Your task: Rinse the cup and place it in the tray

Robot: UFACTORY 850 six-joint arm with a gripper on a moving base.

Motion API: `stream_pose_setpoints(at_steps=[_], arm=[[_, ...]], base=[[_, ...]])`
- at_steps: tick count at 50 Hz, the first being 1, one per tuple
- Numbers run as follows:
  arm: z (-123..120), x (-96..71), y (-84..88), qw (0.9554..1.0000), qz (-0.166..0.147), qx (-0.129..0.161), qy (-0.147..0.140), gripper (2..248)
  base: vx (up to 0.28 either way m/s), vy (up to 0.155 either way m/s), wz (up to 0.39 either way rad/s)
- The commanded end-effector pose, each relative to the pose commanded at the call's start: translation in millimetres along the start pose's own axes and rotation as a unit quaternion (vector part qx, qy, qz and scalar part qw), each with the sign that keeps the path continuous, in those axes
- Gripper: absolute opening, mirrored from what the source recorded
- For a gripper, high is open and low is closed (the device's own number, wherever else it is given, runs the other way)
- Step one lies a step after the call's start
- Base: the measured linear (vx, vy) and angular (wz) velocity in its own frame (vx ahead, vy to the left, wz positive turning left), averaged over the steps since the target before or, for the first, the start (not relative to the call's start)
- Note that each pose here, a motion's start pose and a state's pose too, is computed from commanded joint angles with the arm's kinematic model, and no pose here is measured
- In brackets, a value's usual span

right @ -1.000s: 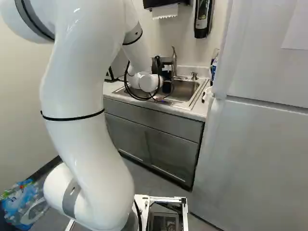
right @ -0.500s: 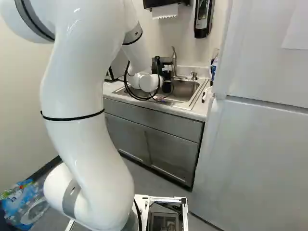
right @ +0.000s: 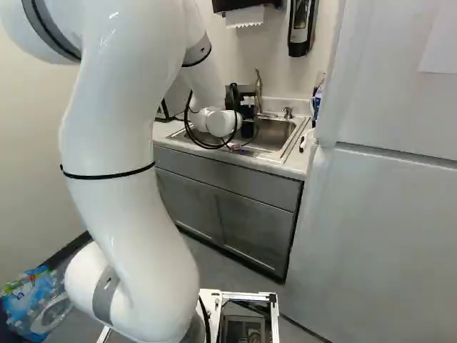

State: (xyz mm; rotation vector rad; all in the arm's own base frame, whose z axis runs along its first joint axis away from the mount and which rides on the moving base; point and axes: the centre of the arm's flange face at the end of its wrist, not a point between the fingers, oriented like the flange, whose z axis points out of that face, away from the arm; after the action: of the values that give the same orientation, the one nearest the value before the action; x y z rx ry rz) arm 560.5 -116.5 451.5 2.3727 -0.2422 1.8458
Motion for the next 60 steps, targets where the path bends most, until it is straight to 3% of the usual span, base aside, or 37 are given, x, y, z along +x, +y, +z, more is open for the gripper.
stream_pose_setpoints(at_steps=[60], arm=[[0.0, 0.0, 0.0, 1.0, 0.0, 0.0, 0.0, 119]], base=[[0.0, 0.0, 0.0]])
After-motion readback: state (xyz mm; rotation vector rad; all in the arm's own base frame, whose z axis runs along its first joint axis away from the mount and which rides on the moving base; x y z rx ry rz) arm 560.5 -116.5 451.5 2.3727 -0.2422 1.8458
